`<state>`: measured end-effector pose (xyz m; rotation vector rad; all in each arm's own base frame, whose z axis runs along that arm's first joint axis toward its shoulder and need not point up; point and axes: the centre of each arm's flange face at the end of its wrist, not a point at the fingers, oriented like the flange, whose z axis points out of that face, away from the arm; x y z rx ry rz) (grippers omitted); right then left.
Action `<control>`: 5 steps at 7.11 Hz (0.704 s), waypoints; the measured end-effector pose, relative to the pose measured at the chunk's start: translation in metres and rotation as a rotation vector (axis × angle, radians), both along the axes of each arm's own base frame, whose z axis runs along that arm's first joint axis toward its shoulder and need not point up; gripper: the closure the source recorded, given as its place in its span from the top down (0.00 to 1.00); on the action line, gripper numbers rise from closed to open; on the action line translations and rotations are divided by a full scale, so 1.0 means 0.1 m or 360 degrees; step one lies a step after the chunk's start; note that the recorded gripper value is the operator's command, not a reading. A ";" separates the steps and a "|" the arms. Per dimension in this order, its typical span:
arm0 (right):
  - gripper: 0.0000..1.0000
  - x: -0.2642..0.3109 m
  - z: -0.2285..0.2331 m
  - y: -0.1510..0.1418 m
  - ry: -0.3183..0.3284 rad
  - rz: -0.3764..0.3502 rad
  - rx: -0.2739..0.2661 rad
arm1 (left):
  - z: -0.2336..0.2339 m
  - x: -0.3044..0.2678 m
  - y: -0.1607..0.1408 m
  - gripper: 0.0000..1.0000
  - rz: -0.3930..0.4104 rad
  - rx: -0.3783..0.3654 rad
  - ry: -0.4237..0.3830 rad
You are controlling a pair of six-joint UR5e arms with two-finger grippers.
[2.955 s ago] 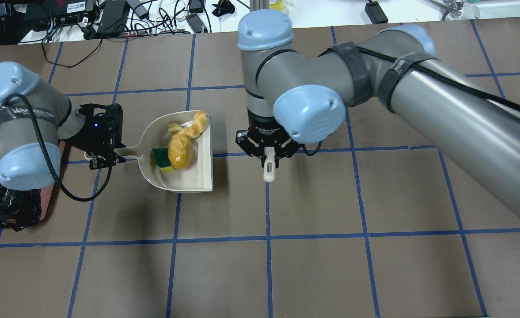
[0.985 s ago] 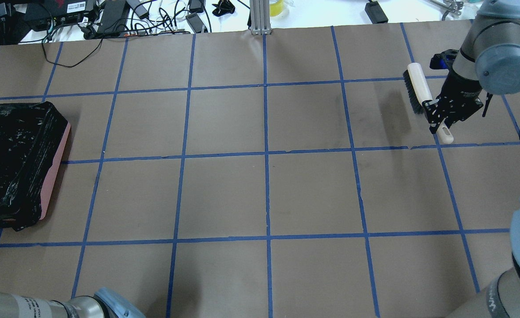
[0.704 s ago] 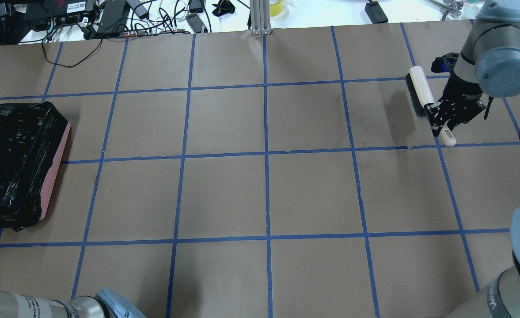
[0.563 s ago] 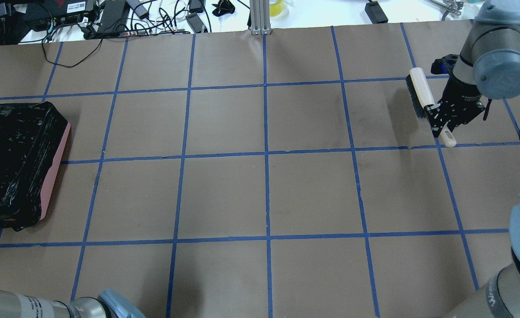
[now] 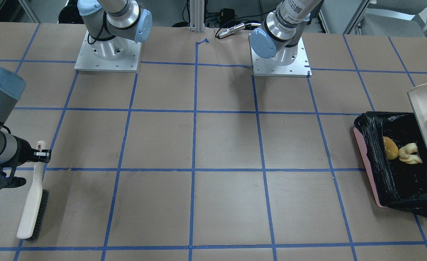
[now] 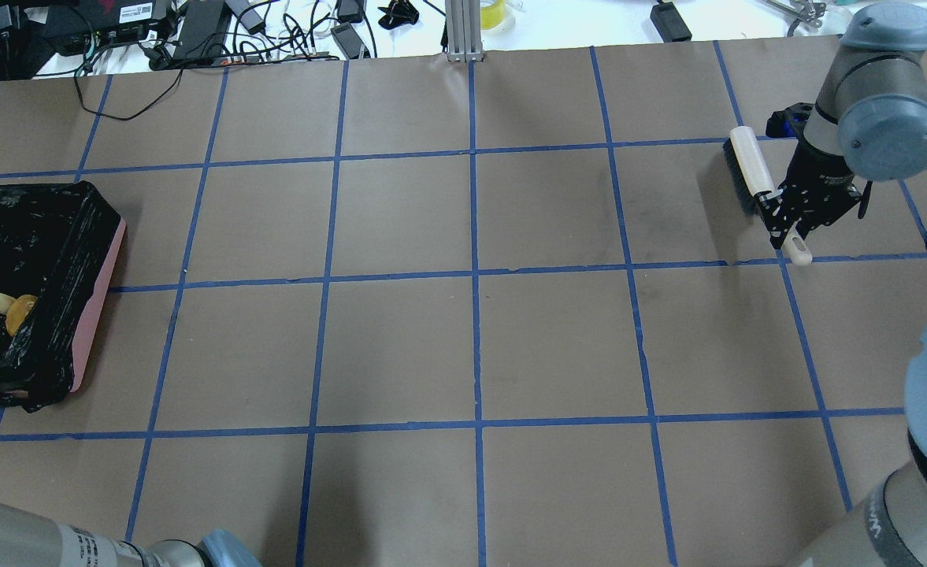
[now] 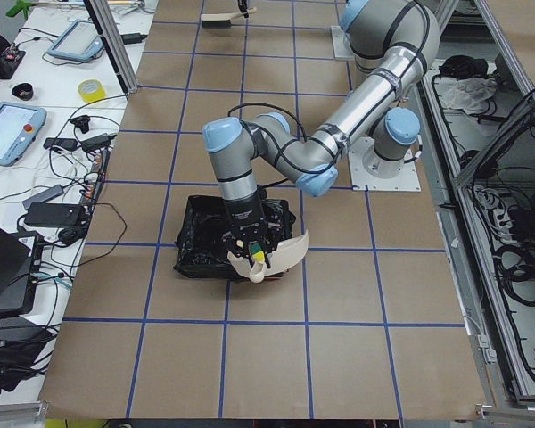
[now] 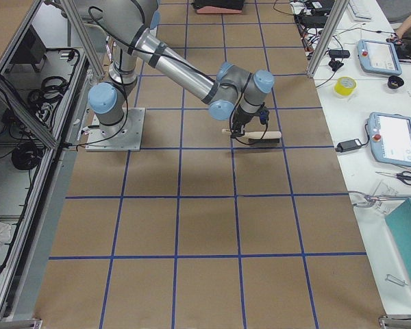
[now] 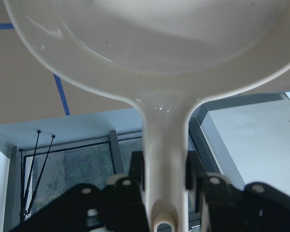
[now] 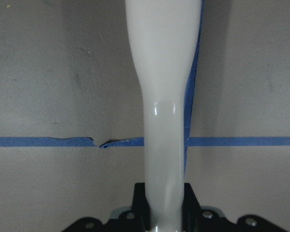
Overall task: Sweep and dump trash into bin
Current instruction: 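Tip the dustpan over the bin with the left while the right sets down the brush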
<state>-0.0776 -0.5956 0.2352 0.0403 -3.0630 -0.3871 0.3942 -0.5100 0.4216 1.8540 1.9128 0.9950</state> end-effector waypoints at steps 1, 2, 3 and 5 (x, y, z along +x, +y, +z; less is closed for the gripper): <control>0.36 0.00 -0.01 0.00 0.0001 -0.0004 0.0004 | 0.04 -0.20 -0.14 0.00 -0.0031 0.0045 -0.0092; 0.54 0.00 -0.02 0.00 0.0002 -0.0005 0.0009 | 0.09 -0.34 -0.23 0.00 -0.0054 0.0061 -0.0155; 0.84 0.00 -0.03 0.00 0.0003 -0.0003 0.0012 | 0.15 -0.52 -0.33 0.00 -0.0082 0.0076 -0.0219; 0.98 0.00 -0.03 0.00 0.0005 -0.0004 0.0009 | 0.27 -1.24 -0.61 0.00 -0.0128 0.0102 -0.0457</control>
